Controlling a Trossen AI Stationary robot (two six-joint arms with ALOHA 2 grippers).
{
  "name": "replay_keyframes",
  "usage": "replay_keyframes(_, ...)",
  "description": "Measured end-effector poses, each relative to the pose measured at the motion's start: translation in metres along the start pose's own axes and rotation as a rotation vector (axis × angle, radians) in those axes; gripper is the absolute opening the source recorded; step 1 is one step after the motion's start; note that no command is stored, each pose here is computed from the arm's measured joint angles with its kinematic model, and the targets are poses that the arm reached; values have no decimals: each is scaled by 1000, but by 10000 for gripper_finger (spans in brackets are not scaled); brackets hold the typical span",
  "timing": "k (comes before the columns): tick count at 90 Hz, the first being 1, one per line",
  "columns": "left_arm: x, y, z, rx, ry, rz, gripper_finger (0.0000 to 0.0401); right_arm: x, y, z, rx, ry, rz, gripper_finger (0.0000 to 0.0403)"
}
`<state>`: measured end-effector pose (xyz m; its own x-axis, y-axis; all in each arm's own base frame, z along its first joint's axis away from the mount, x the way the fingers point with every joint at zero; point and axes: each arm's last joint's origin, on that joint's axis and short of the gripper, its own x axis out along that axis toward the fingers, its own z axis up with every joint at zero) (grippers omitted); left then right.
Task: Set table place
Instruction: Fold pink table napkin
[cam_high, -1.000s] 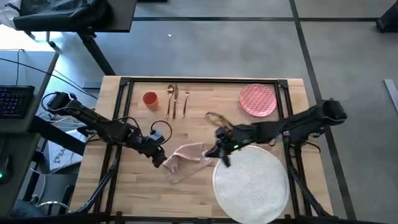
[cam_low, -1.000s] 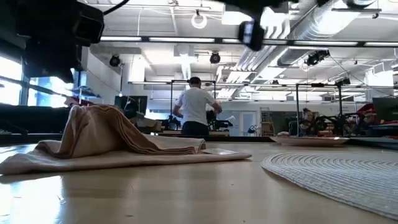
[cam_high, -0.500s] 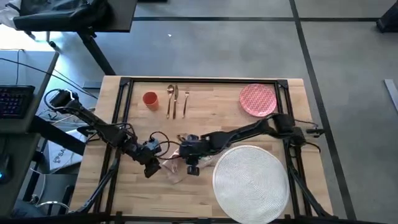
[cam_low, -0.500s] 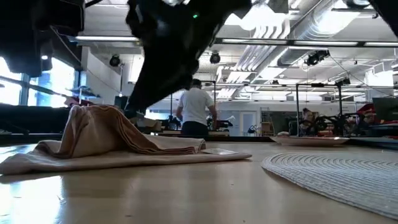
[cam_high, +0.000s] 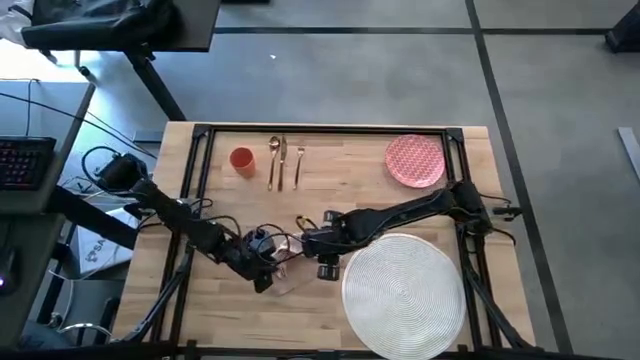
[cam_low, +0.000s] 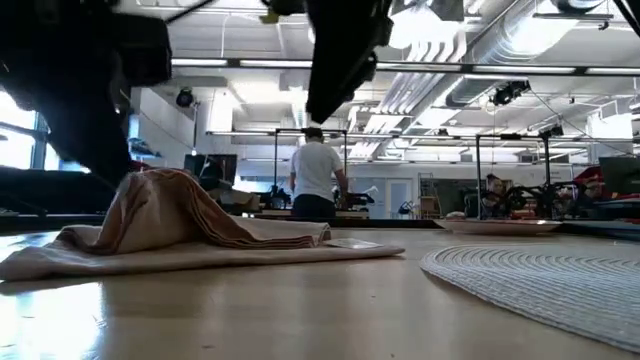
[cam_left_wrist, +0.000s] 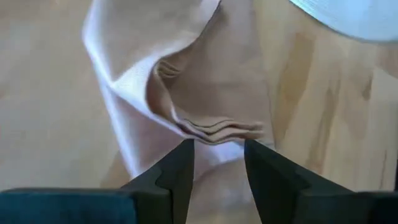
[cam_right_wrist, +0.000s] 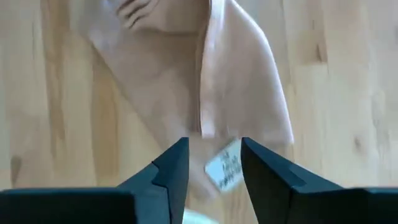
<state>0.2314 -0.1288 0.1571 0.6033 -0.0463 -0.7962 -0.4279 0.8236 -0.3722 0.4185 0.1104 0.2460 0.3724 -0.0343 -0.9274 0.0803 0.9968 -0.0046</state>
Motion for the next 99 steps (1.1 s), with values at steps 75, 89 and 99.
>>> replay_keyframes(75, 6, -25, -13, 67, -31, -183, 136, -48, -2, -27, -96, 115, -108, 124)
replay_keyframes(89, 23, -21, -19, -133, -37, -116, 173, -52, -3, -28, -118, 118, -106, 124)
replay_keyframes(99, 32, -19, -22, -273, -51, -89, 180, -54, -4, -30, -131, 133, -112, 124)
